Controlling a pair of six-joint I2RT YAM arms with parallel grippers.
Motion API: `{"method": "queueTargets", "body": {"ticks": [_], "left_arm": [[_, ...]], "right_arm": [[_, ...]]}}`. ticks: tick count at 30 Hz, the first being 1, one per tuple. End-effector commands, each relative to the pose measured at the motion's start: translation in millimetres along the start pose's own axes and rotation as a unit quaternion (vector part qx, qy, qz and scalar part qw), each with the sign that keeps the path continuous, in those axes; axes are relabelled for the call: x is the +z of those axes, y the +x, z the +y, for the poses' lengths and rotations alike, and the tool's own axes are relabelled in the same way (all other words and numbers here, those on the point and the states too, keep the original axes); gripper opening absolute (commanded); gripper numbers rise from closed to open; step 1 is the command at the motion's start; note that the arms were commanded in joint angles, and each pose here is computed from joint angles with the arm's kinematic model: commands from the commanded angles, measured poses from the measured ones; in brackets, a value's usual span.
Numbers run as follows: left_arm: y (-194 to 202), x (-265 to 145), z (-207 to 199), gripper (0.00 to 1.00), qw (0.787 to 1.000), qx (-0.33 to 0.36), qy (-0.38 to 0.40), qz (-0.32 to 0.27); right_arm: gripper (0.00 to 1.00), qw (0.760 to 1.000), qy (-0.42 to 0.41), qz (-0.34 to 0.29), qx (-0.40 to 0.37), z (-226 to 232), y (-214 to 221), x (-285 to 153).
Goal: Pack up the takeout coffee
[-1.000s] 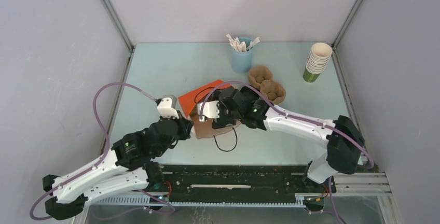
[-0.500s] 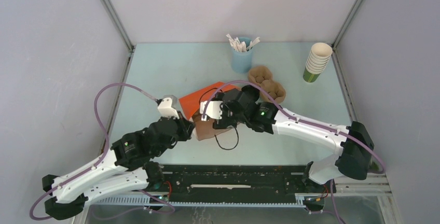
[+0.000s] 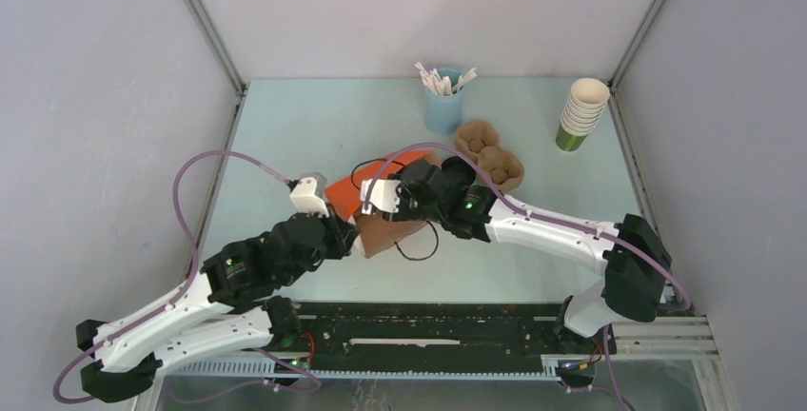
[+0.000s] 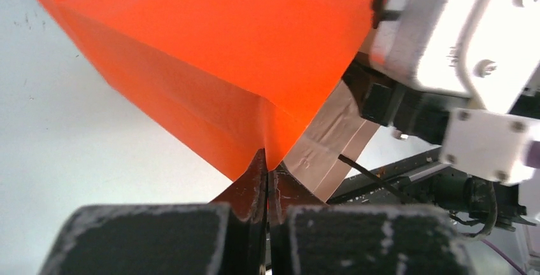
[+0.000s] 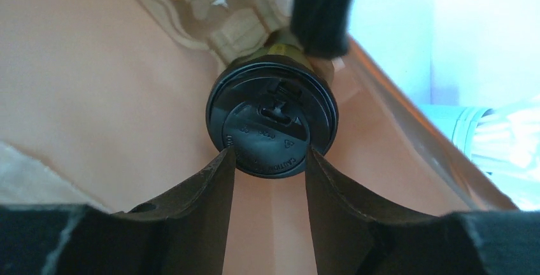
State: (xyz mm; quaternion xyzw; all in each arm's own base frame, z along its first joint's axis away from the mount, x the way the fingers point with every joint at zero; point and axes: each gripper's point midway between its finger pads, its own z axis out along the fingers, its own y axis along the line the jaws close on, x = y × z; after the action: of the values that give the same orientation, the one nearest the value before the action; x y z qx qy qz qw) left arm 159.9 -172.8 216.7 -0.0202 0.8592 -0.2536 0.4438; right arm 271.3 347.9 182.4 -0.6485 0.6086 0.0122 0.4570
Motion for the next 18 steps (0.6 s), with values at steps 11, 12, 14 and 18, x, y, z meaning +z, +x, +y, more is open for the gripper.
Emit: {"method": "queueTargets", "body": {"ticks": [11,12,14,18], "left_arm": [[-37,-36,-43,0.00,0.997,-0.030,0.070,0.006],[-36,-36,-45,0.00,0.997,-0.031,0.073,0.009],[-33,-36,-47,0.00,0.996,-0.031,0.078,0.017],[-31,-40,-50,0.00,0.995,-0.035,0.091,0.024]], "right_arm": [[0.53,1.000,0.008,-0.015,0.000,-6,-24,-28],[0.53,1.000,0.001,-0.014,0.001,-3,-24,-31],[0.53,1.000,-0.015,-0.017,0.003,3,-25,-37],[0.53,0.999,-0.039,-0.024,0.005,11,-26,-41]]}}
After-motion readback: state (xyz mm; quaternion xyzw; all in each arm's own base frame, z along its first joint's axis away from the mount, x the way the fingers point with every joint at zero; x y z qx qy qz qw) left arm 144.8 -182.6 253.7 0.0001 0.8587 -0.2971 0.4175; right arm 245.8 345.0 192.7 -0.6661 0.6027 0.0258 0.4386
